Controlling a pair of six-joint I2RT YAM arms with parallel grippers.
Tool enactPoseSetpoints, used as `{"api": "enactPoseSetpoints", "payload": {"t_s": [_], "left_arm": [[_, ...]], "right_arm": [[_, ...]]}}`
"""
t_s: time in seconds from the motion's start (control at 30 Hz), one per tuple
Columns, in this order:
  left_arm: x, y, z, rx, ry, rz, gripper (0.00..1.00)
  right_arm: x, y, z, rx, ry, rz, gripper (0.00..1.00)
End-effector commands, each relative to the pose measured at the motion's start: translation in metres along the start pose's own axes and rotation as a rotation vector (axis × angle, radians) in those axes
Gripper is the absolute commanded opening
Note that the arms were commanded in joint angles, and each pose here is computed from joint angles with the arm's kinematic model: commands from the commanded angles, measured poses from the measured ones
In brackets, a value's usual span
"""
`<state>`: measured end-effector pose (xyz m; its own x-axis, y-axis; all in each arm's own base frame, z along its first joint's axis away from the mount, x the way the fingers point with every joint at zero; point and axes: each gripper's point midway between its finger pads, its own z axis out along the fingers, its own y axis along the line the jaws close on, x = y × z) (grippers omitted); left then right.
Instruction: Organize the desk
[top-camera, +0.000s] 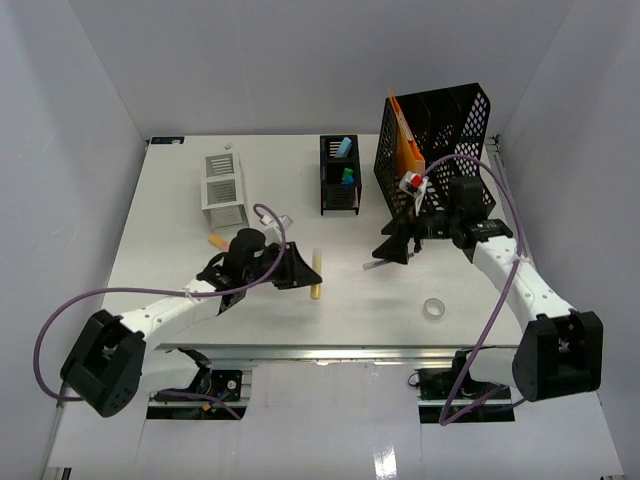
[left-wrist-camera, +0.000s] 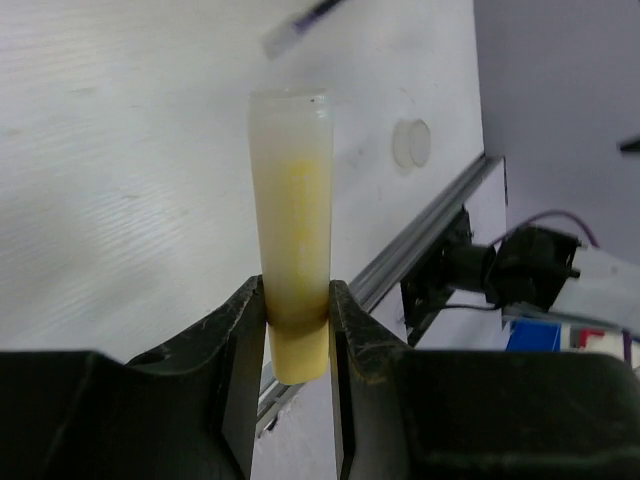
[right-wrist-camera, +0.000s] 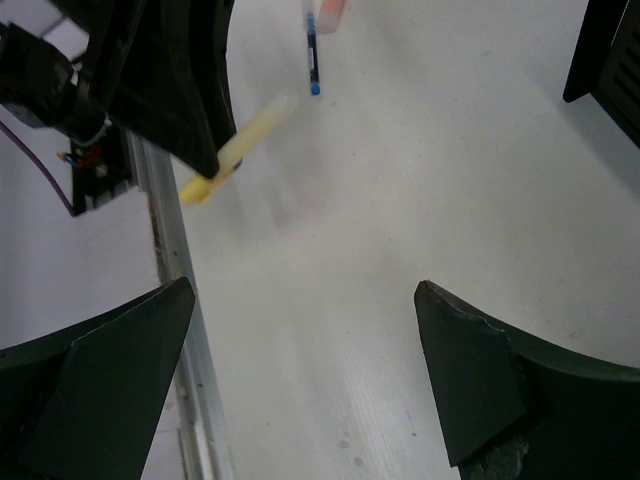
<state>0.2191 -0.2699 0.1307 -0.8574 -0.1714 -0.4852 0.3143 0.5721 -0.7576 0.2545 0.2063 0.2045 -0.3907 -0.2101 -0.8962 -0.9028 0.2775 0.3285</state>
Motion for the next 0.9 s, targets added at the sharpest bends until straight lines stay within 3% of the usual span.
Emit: {"api": "enactPoseSetpoints", "payload": {"t_s": [0.0, 0.1, 0.43, 0.87], "left_arm": [[-0.026, -0.072, 0.024, 0.269, -0.142, 0.329, 0.00], [-0.035, -0.093, 0.036, 0.328, -0.203, 0.408, 0.00], [-0.047, -0.105, 0.079, 0.315, -0.220, 0.446, 0.00], [-0.043, -0.106, 0.084, 0.326, -0.214, 0.439, 0.02]], "right_arm": [[-0.036, -0.007, 0.010, 0.037, -0.032, 0.271, 0.98], [-0.044, -0.009, 0.020, 0.060, -0.057, 0.398, 0.98], [-0.023, -0.028, 0.037, 0.217, -0.048, 0.499, 0.94], [-0.020, -0.027, 0.051, 0.186, -0.029, 0.460, 0.35]]}}
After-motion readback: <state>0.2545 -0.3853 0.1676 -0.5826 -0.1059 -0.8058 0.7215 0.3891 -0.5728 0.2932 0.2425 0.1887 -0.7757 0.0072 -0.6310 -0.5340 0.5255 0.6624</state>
